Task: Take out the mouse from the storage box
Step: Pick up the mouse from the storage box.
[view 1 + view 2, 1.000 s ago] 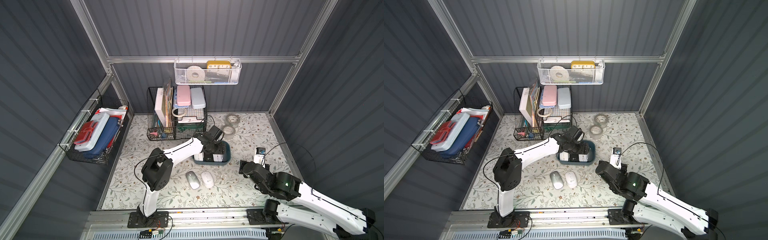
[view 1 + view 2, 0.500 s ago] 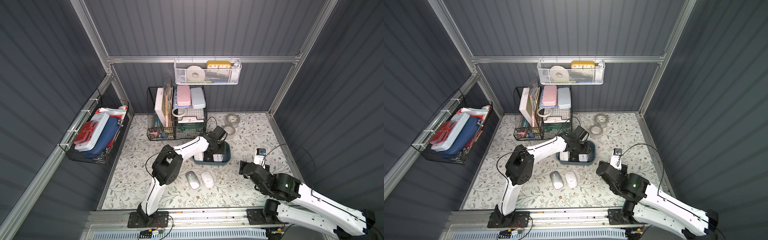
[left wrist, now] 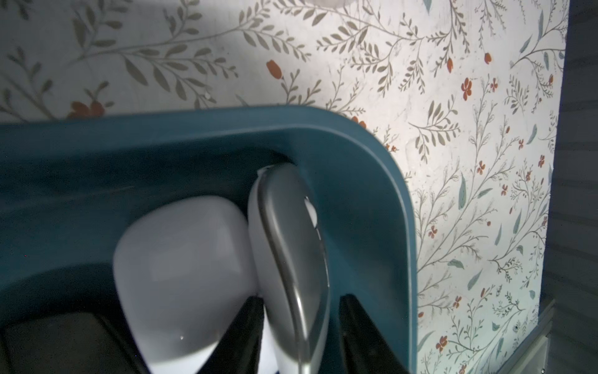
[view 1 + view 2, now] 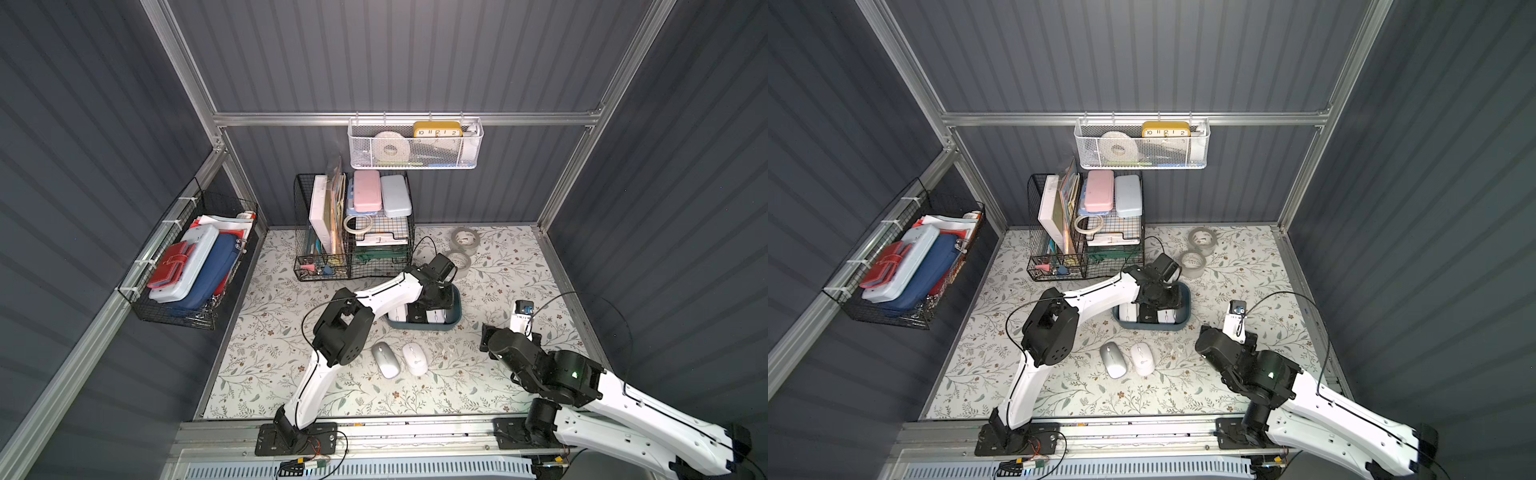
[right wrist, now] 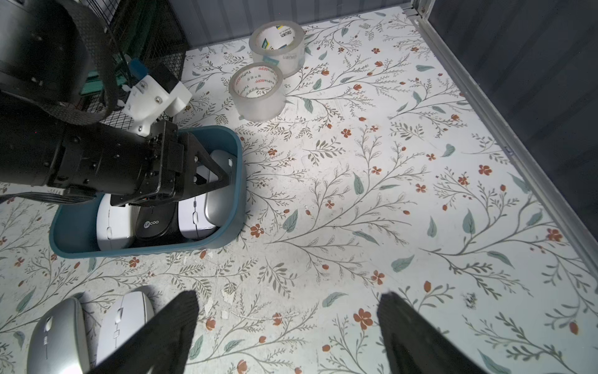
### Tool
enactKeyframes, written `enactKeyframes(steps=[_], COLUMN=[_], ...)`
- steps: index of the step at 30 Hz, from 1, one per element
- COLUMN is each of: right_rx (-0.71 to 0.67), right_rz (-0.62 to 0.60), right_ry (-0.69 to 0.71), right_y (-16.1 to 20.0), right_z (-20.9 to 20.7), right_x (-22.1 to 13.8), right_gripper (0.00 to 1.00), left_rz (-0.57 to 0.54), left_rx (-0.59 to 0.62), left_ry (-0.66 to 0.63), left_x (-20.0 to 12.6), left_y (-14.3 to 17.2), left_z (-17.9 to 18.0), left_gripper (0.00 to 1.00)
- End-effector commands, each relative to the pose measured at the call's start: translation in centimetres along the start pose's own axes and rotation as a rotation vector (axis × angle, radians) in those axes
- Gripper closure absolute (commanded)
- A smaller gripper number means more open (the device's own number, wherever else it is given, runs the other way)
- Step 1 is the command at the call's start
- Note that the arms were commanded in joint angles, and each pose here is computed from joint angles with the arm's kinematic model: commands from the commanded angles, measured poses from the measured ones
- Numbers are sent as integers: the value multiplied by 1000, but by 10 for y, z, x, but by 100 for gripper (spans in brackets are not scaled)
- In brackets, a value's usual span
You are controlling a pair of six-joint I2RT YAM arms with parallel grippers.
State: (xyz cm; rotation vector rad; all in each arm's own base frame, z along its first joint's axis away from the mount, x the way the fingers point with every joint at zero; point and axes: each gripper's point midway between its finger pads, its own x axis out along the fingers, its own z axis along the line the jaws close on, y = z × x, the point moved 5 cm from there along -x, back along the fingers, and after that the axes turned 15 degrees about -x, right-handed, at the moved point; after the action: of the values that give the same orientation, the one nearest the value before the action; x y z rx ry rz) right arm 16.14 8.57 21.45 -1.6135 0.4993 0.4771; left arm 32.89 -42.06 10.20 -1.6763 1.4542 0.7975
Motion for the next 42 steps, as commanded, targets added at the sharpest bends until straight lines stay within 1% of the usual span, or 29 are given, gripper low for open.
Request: enactKeyframes(steps=[1, 11, 14, 18, 20, 22, 25, 28, 33, 37, 40, 42], right_rx=[20, 20, 22, 23, 25, 22, 22, 23, 22, 26, 29, 27], right_rz=[0, 8, 11, 16, 16, 17, 14, 15, 20, 25, 30, 34], right_ry=[-2, 2, 3, 1, 1, -1, 6, 1, -4, -8, -13, -15], right_y=[4, 6, 7, 9, 9, 9, 7, 8, 5, 5, 6, 6], right_z=[0, -1, -1, -1, -1, 0, -1, 0, 2, 3, 4, 6], right_x=[3, 4, 5, 5, 6, 6, 6, 6, 6, 6, 8, 9], right_gripper=[8, 8, 8, 7, 8, 7, 8, 7, 7, 7, 8, 7], left_rz=[17, 26, 27, -23, -38, -18, -55, -93, -136, -202, -221, -247], left_rx=[-1, -4, -6, 13, 21, 20, 28, 40, 31, -46, -143, -185], left_ry=[14, 2, -3, 0, 11, 49, 81, 95, 133, 189, 221, 237], left_x=[7, 16, 12, -2, -11, -24, -49, -71, -104, -141, -168, -189], left_y=[0, -1, 0, -6, -8, -4, -4, -2, 1, 2, -1, -3], left_z=[-4, -3, -2, -7, -12, -20, -27, -28, -19, 10, 48, 69], left_gripper=[59, 65, 69, 72, 72, 74, 74, 73, 74, 72, 72, 72])
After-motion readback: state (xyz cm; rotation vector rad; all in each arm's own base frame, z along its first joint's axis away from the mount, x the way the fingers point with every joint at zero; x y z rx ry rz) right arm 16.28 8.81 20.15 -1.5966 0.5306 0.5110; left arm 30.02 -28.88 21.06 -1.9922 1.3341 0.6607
